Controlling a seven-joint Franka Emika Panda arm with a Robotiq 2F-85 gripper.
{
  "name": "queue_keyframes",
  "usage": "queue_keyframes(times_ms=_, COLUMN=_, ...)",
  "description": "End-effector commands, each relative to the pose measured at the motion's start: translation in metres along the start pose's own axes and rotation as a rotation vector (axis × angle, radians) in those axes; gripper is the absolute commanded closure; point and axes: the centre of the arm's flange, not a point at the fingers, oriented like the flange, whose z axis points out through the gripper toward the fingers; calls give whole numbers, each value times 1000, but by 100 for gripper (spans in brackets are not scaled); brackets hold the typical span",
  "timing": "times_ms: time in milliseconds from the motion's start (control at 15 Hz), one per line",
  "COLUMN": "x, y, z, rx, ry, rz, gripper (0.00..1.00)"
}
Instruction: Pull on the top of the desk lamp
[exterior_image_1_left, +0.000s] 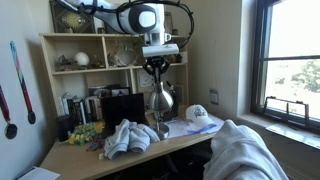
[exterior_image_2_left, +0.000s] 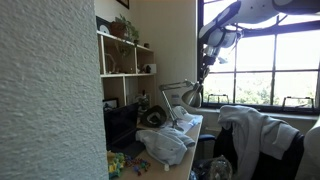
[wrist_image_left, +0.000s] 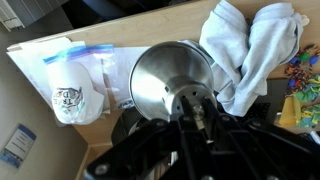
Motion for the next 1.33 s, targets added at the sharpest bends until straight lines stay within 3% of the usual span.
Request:
queue_keyframes(times_ms=0, x=9, y=-6, z=-9, rx=3, ry=-35, rz=-96, gripper=93)
queue_keyframes(times_ms=1267, x=40, y=-41, z=-11, rx=-33, ry=-207, rz=-520, gripper=93)
